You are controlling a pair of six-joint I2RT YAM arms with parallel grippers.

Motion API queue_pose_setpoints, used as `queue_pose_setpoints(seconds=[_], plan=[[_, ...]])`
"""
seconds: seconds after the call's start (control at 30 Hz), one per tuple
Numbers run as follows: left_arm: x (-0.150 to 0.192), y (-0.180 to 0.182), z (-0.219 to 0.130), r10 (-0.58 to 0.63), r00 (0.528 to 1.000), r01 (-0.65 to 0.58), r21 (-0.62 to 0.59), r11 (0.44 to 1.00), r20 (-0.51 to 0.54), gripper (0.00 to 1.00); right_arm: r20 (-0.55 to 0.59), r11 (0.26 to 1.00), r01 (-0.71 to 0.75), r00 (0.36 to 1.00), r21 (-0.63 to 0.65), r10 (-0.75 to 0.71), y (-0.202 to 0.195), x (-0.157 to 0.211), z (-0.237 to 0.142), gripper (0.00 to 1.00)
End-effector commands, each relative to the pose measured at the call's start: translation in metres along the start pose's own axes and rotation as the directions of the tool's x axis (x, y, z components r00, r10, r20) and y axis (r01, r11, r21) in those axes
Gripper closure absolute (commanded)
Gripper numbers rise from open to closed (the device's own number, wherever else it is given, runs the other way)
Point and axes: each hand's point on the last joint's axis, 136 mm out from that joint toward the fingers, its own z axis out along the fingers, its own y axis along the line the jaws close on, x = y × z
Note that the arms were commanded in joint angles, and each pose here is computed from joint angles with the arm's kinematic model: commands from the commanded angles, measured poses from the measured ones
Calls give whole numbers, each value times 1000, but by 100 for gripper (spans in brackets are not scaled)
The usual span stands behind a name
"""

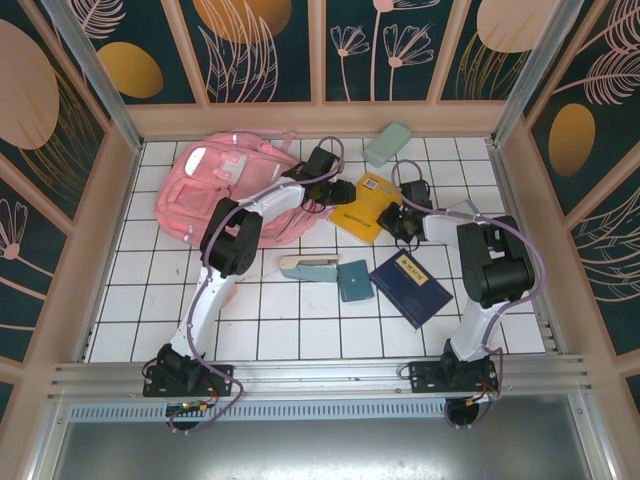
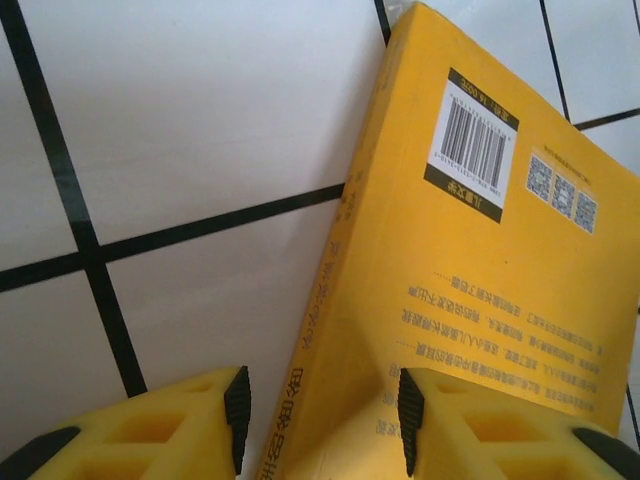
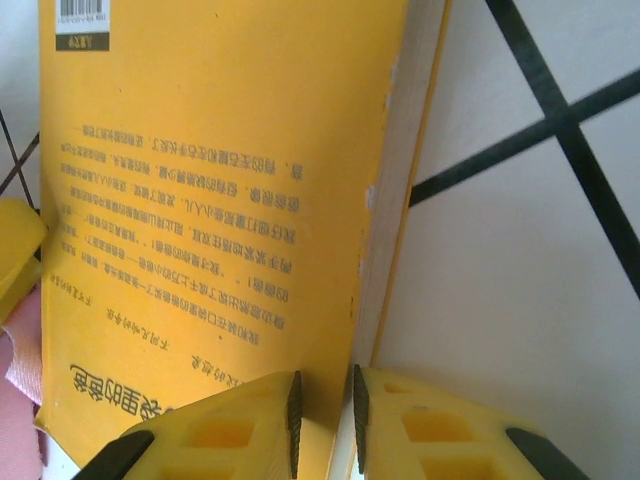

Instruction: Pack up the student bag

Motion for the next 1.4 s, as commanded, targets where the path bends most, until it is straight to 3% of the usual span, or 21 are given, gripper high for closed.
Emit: queue_pose_setpoints(seconds=[0.0,0.2,0.43,0.63,0.8,1.03,1.17,1.3,1.37], plan=[[43,-4,-1,-37,988,45,50,998,-150,55,10,996,22,1000,83,-23,-24,-11,5,76],[63,-34,-16,-55,980,85,157,984,-189,55,-2,996,44,999,75,-44,-29,-24,6,76],[68,-50,-14,-85,973,135,229,964,-214,55,-58,999,29,998,33,-27,-30,-9,18,76],[55,-93,-33,-136,967,222,447,866,-217,55,-69,1000,15,997,6,-14,-25,-1,17,76],[45,-112,-48,-150,967,239,534,811,-206,55,-62,1000,12,998,-6,-12,-22,-2,13,75],[53,-95,-32,-168,960,257,472,843,-223,57,-54,1000,16,998,-14,-17,-18,-5,8,75],[54,-109,-40,-205,944,320,575,753,-257,57,-48,1000,17,999,-15,-17,-17,-6,6,75],[51,-112,-41,-212,943,326,594,735,-254,56,-45,1000,17,999,-16,-18,-16,-7,5,75],[50,-110,-38,-207,946,316,572,757,-249,57,-43,1000,17,999,-14,-18,-16,-7,4,75]])
